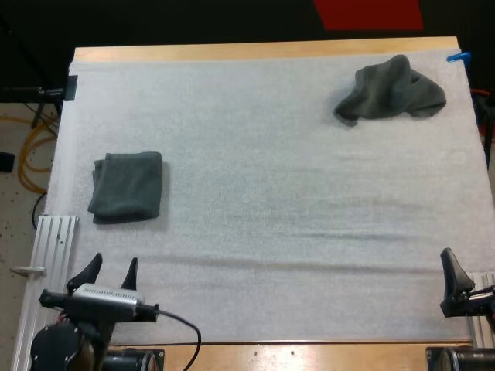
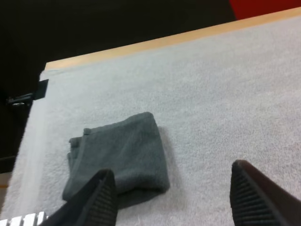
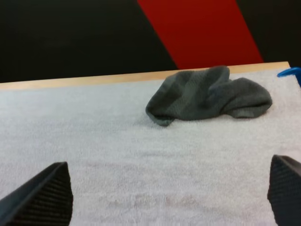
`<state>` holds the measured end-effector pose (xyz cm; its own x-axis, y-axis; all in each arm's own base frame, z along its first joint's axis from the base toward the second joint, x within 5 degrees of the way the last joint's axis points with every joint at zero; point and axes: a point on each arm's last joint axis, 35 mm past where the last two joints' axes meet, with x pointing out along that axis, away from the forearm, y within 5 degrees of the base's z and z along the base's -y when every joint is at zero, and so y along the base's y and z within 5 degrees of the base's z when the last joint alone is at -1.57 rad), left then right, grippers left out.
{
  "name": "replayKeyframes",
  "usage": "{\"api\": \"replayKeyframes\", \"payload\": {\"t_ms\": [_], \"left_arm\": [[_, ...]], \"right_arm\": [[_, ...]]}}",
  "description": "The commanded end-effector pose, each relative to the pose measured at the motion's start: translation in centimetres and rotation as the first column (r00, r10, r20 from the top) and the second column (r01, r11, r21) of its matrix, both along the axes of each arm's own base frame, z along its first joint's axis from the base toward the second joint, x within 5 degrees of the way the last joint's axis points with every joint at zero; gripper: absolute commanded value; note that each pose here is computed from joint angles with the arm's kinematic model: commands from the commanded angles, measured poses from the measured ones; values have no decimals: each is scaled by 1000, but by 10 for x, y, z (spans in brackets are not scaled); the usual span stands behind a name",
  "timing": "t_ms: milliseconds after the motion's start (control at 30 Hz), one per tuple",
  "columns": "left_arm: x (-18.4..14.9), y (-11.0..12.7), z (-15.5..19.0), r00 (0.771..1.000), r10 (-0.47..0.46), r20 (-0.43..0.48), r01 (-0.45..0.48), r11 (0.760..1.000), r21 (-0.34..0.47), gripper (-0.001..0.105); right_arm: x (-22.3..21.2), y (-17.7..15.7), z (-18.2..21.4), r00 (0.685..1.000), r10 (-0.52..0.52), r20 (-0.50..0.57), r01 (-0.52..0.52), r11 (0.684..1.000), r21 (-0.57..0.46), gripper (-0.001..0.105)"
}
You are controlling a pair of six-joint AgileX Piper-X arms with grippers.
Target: Pick towel from pile fold and stack
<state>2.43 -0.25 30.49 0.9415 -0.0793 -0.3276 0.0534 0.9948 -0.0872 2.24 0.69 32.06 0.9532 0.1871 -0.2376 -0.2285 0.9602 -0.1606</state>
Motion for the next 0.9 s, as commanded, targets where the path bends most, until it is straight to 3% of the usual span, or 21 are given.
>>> {"api": "replayKeyframes", "payload": {"t_ms": [0, 200, 400, 867], "left_arm": [[5, 0, -1, 1000, -3, 9, 3, 1000, -6, 51], [11, 0, -17, 998, -3, -56, 2, 1000, -5, 51], [12, -1, -19, 998, 0, -58, 0, 1000, -11, 51], [12, 0, -19, 998, 2, -58, -3, 1000, -13, 51]], "right_arm": [[3, 0, -1, 1000, 13, -2, -13, 1000, 2, 82], [11, 0, -19, 998, 13, -62, -13, 1000, 4, 82], [10, 0, -31, 989, 15, -147, -15, 1000, 1, 82], [10, 0, -31, 989, 4, -150, -4, 1000, 5, 82]]}}
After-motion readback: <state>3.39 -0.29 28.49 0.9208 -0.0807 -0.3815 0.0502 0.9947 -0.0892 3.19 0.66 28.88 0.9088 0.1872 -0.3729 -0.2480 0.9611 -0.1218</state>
